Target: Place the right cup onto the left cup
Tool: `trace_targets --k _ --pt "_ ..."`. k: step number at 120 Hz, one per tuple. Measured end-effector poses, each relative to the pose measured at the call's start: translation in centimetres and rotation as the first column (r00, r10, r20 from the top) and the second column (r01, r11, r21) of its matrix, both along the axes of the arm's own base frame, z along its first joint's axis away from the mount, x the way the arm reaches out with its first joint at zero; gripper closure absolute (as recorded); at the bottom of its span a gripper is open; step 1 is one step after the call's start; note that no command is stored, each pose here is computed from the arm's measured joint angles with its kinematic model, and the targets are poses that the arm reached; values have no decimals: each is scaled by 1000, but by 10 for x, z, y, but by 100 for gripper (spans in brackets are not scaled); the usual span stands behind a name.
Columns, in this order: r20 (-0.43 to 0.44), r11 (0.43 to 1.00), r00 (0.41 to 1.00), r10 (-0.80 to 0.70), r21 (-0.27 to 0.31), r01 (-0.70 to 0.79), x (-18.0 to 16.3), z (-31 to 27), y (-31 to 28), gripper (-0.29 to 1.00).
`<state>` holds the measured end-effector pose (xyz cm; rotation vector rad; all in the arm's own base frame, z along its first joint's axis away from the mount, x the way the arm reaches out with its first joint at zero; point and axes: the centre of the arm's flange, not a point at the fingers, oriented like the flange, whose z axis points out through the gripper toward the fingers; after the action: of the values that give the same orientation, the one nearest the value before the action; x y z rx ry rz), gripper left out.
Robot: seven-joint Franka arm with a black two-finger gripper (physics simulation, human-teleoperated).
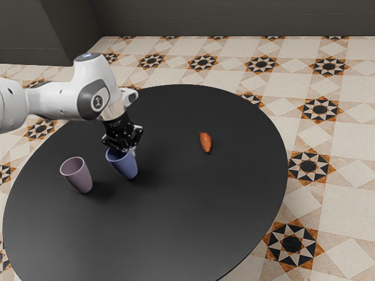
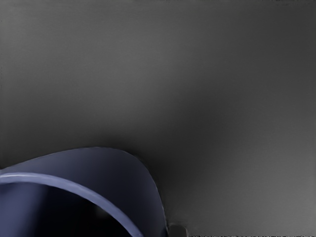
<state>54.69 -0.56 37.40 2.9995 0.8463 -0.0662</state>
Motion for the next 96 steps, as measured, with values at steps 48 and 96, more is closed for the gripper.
trace_targets --k 48,96 --pt "-20 994 999 48 95 -46 -28 91 44 79" --pt "-51 977 979 195 100 -190 -45 105 111 78"
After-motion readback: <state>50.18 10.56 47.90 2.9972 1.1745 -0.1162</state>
